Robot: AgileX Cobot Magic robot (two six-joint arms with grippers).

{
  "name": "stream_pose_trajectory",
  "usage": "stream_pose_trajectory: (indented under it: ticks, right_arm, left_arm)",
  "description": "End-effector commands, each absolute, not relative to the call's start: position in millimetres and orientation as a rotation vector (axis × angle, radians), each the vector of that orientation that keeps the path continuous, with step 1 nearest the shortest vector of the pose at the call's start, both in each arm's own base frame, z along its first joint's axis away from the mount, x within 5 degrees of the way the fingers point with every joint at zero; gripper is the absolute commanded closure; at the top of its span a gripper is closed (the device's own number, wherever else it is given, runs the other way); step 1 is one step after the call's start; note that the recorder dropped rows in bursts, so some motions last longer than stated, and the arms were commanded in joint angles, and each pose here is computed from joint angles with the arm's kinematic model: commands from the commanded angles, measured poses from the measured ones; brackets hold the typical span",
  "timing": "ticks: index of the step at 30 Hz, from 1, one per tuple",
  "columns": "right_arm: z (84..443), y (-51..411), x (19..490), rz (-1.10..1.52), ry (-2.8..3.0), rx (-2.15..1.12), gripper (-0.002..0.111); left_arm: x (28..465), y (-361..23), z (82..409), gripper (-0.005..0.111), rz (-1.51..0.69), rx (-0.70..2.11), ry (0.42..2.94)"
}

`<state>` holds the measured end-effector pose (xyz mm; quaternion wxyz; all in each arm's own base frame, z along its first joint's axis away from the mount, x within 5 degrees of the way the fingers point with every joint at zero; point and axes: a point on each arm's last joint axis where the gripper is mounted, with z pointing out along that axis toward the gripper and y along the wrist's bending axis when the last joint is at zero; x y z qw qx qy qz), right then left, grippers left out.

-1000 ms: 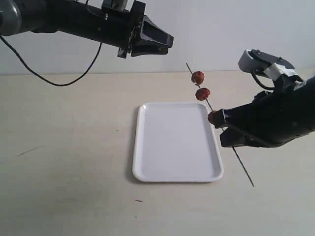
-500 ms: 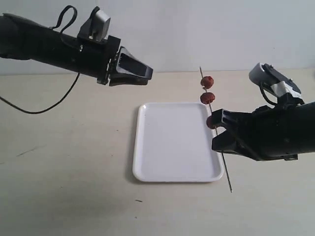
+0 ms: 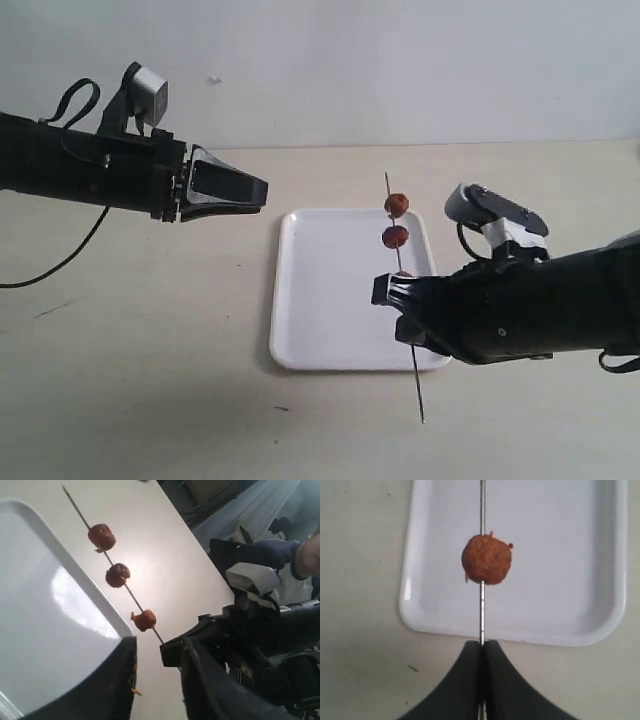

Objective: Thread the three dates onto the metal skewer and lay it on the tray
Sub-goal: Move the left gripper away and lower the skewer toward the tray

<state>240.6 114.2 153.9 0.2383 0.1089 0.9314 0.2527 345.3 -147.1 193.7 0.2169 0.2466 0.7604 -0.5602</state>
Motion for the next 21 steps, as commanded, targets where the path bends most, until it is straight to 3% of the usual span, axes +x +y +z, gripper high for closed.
stream_pose_trajectory:
  ticks: [1,21]
  right_arm:
    - [141,124,256,0.68,2.587,0.282,0.108]
    - [114,139,302,0.609,2.61,0.274,0.105]
  left_arm:
    - [344,-144,197,0.075,-1.551,0.667,2.056]
    - [358,-93,194,0.075,-1.454,0.552,2.085]
